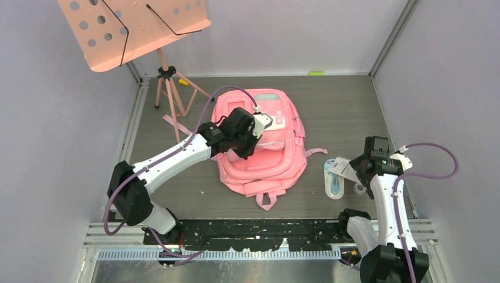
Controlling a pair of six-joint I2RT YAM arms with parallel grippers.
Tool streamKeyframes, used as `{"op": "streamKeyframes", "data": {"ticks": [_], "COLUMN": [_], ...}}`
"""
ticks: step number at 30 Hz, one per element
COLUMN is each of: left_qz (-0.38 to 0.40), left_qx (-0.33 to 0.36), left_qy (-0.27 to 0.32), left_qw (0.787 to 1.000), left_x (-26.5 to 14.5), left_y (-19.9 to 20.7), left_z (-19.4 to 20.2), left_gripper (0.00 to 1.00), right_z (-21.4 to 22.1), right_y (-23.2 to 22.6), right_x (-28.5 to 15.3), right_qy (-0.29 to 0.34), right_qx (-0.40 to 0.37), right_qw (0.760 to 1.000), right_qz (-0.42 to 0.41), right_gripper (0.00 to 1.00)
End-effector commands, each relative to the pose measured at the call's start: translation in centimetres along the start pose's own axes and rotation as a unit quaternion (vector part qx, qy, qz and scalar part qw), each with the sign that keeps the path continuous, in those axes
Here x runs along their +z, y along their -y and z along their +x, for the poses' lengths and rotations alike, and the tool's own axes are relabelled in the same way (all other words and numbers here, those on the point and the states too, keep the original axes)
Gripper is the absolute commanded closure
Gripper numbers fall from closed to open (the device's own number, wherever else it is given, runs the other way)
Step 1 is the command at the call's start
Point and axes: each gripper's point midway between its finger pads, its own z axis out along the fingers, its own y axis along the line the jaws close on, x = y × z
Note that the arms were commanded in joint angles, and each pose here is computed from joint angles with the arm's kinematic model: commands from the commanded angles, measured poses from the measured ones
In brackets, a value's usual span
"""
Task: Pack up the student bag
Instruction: Pick up the stationery from the center of the board.
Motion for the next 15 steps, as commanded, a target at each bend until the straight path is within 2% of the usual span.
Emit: {"op": "streamKeyframes", "data": {"ticks": [1, 11, 15], "left_qz": [-0.014, -0.014, -0.014], "left_qx": [-0.019, -0.022, -0.021], "left_qy": [0.011, 0.012, 0.013], "left_qw": [1.0, 1.0, 1.0], "left_x": [-0.9, -0.9, -0.9], "left_y": [-0.9, -1.1, -1.1], "left_z": [-1.1, -1.1, -1.1], "left_gripper": [1.0, 1.0, 1.0], "right_z": [-0.7, -0.6, -0.5], "right_y": [-0.8, -2.4, -2.7], "right_x": [1.2, 3.6, 4.3], "right_qy": [0.025, 0.031, 0.032], "right_qx": [0.036, 0.041, 0.028], "right_qw": [0.999, 0.998, 0.999], "right_qz": [-0.006, -0.018, -0.019], "right_gripper": [0.0, 0.0, 0.07]}}
